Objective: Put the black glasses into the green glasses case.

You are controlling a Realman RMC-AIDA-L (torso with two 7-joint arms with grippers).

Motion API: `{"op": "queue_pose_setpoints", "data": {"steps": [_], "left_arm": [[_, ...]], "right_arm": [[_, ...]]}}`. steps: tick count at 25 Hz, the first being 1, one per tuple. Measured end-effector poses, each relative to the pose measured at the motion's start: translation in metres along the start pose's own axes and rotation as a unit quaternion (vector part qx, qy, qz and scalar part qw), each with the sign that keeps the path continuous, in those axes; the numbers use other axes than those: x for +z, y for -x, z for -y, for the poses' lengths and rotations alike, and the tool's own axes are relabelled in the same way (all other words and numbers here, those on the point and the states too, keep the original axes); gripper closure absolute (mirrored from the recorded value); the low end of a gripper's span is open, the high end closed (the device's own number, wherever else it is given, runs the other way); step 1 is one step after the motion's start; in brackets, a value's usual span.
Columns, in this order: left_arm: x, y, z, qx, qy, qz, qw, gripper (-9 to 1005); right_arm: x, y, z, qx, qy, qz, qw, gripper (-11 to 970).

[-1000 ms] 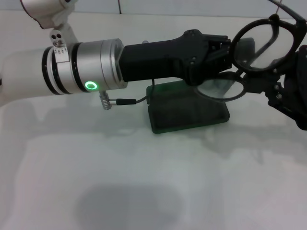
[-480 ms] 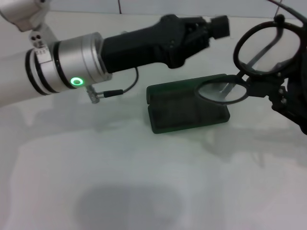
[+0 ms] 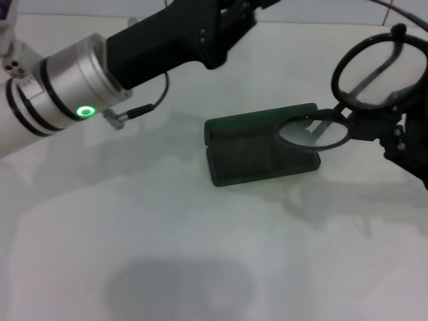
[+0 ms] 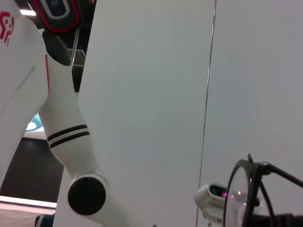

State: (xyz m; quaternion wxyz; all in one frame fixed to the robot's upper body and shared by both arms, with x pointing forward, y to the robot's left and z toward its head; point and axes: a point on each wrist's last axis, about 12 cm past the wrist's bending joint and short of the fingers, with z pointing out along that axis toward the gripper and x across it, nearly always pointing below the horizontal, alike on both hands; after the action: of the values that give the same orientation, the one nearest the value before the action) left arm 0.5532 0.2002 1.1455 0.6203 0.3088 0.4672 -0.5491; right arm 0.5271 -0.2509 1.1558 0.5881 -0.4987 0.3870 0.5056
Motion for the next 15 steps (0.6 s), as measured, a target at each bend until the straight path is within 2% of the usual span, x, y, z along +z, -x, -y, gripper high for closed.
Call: {"op": "queue_pose_setpoints", "data": {"steps": [7, 15], "left_arm": [[0.037, -0.001, 0.005, 0.025, -0.080, -0.016, 0.996, 945], [0.052, 0.002, 0.000, 0.035, -0.089, -0.027, 0.995, 945]], "right_arm": [[0.006, -0.003, 0.003, 0.020, 0.012, -0.012, 1.000, 913], [0.010, -0.006, 0.002, 0.033, 0.026, -0.019, 0.999, 913]]}}
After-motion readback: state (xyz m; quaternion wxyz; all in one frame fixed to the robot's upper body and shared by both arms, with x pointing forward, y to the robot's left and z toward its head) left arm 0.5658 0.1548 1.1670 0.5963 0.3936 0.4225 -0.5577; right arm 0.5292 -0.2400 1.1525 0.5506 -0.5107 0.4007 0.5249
